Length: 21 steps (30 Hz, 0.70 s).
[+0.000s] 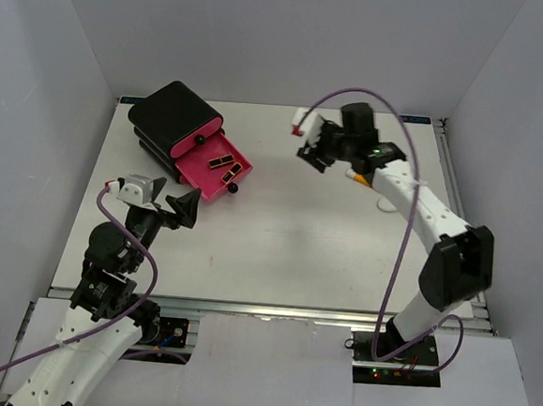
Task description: Organize the makeup
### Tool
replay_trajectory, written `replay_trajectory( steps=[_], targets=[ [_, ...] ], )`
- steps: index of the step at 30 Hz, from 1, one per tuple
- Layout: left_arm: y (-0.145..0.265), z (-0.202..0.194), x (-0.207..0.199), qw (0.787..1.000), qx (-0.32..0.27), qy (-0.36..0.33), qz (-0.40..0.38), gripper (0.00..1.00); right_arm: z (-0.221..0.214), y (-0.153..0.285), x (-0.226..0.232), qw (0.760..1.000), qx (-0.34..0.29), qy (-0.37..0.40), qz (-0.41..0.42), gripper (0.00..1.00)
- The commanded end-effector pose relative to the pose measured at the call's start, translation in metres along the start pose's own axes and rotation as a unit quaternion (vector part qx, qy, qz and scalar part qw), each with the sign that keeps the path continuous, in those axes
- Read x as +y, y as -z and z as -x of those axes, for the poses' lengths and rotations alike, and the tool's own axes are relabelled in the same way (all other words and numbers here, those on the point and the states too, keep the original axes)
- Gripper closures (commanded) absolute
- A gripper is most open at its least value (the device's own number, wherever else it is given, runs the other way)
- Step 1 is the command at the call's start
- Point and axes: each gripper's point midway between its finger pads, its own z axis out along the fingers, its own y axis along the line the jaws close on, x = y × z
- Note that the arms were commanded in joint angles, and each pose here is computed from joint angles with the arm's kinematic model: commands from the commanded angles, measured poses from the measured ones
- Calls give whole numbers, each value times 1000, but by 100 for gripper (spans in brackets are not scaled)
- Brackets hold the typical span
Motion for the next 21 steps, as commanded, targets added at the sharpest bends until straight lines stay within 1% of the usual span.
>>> replay_trajectory(
  steps=[1, 3, 5, 7, 10, 12, 14, 15, 16, 17, 18, 19, 21],
  targets=[
    [-9, -20, -41, 992, 39, 6, -117, 2, -71, 68, 49, 967, -25, -249, 51, 35],
    [-13, -35, -55, 985, 70, 18, -157, 2, -85, 99, 36, 953, -48, -298, 7, 35],
    [-18, -50, -65, 977, 103, 33, -184, 2, -91, 114, 48, 939, -76, -337, 9, 36],
    [-23, -64, -71, 970, 135, 53, -194, 3, -107, 132, 56, 921, -95, -378, 0, 36],
    [-33, -88, -81, 955, 197, 80, -207, 11, -114, 154, 64, 907, -138, -398, -3, 36],
    [-39, -115, -86, 941, 255, 93, -199, 17, -116, 166, 65, 904, -153, -399, -12, 36],
    [-56, -124, -88, 940, 282, 77, -175, 21, -116, 174, 63, 903, -165, -396, -19, 36],
    [-59, -123, -101, 937, 292, 65, -182, 22, -114, 177, 64, 904, -168, -391, -22, 36],
    [-67, -140, -98, 934, 317, 41, -158, 26, -116, 178, 62, 904, -167, -391, -31, 36],
    [-72, -150, -101, 930, 336, 24, -149, 30, -118, 179, 60, 905, -165, -391, -37, 36],
    [-77, -150, -111, 924, 351, 10, -151, 33, -118, 180, 60, 905, -164, -389, -40, 35],
    [-79, -171, -112, 912, 386, -12, -141, 39, -118, 181, 60, 905, -165, -389, -41, 35],
    [-91, -179, -111, 907, 399, -40, -126, 45, -117, 181, 60, 906, -165, -389, -41, 35]
  ],
)
